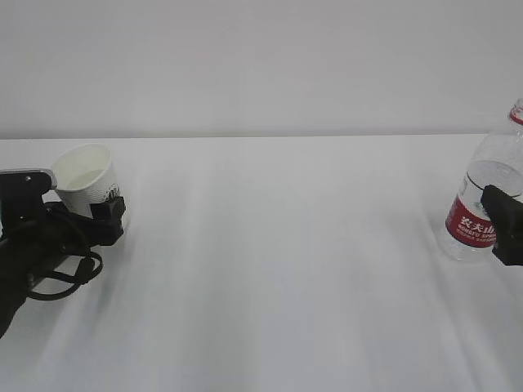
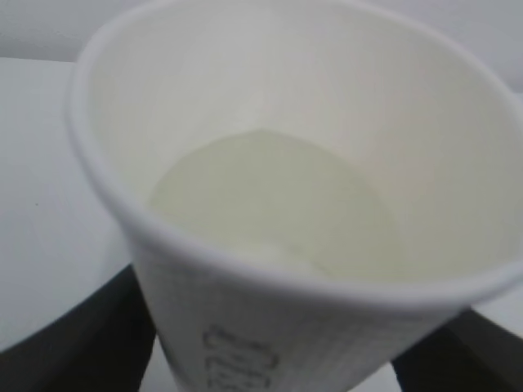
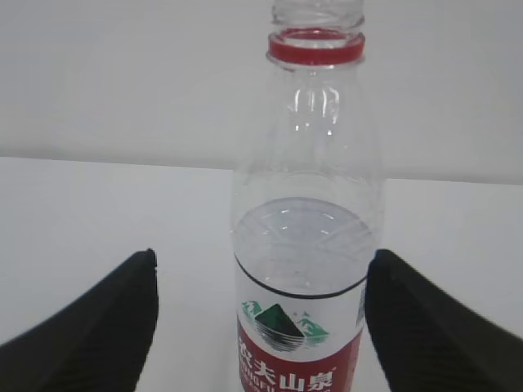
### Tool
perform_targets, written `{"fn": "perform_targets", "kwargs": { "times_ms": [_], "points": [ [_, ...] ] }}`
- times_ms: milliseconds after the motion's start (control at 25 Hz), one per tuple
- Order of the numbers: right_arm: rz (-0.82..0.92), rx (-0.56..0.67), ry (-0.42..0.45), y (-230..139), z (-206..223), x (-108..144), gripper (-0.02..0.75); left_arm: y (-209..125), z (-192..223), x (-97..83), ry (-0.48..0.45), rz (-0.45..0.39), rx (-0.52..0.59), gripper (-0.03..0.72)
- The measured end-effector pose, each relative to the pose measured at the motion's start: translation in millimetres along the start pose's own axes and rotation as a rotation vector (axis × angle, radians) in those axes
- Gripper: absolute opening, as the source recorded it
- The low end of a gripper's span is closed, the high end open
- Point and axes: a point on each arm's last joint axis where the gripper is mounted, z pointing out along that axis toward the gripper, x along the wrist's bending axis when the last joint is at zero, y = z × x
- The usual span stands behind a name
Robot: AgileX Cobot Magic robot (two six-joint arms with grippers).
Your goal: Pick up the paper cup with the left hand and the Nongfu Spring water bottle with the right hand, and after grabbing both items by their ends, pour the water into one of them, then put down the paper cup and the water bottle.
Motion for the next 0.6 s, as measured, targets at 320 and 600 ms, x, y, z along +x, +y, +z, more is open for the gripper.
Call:
{"fn": "perform_targets", "kwargs": {
  "times_ms": [320,600],
  "points": [
    [0.0,0.0,0.0,0.0,0.0,0.0,0.591,-0.4,-0.5,0.2,0.0,-0.051,0.002,0.689],
    [0.002,0.0,0.0,0.0,0.0,0.0,0.591,-0.4,-0.4,0.2,0.0,-0.055,0.002,0.692]
  ]
}}
